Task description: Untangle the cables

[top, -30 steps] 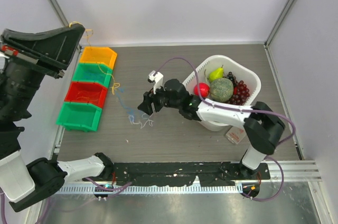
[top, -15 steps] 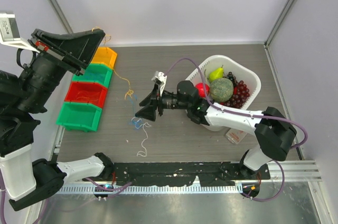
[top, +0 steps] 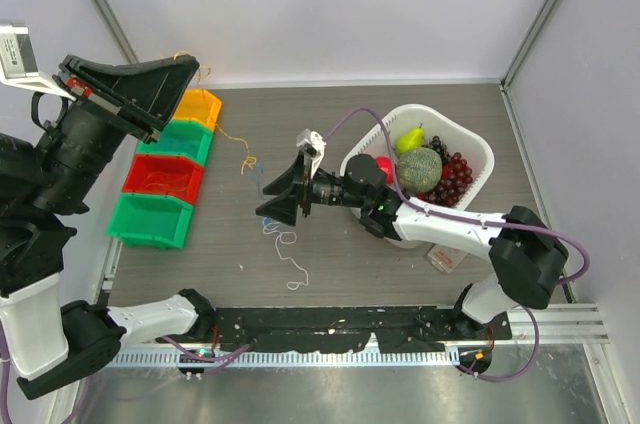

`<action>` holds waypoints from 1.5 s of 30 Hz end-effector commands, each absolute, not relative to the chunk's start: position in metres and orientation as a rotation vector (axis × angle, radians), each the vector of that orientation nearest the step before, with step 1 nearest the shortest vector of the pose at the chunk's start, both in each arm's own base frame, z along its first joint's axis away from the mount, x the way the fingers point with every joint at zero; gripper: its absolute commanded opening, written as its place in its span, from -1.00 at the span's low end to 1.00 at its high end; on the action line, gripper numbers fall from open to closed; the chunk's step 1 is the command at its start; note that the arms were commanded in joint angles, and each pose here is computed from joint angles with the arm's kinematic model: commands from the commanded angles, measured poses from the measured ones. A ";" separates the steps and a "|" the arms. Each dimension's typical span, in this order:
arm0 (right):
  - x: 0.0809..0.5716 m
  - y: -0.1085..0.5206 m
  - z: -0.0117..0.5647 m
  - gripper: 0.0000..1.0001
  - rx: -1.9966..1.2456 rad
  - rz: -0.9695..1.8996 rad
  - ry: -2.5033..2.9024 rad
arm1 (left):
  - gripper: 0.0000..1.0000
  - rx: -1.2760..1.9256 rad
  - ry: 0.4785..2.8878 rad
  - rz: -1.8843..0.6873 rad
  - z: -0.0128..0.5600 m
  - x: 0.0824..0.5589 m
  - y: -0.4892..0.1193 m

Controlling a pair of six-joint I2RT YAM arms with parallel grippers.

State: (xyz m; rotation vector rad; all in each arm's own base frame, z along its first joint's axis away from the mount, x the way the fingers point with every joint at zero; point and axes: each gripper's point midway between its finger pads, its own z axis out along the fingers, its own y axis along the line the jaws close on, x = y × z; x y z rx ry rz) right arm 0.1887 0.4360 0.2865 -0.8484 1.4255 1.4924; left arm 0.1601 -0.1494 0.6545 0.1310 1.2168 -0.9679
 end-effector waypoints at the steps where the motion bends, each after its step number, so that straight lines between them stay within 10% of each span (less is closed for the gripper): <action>1: 0.199 0.439 0.320 0.43 -0.836 1.438 1.298 | -1.00 0.133 1.159 -0.991 0.669 0.155 -0.148; 19: 0.212 0.471 0.314 0.33 -0.807 1.539 1.266 | -1.00 0.139 1.153 -1.002 0.672 0.158 -0.153; 26: 0.233 0.473 0.237 -0.98 -0.720 1.450 1.530 | -1.00 0.123 1.147 -0.984 0.677 0.157 -0.147; 32: 0.289 0.450 0.111 -0.99 -0.504 1.122 1.973 | -1.00 0.110 1.139 -0.974 0.677 0.156 -0.142; 40: 0.303 0.435 0.109 -0.96 -0.555 0.944 2.042 | -1.00 0.113 1.144 -0.975 0.676 0.156 -0.143; 45: 0.289 0.431 0.162 -0.06 -0.629 0.992 1.975 | -1.00 0.114 1.153 -0.977 0.673 0.156 -0.144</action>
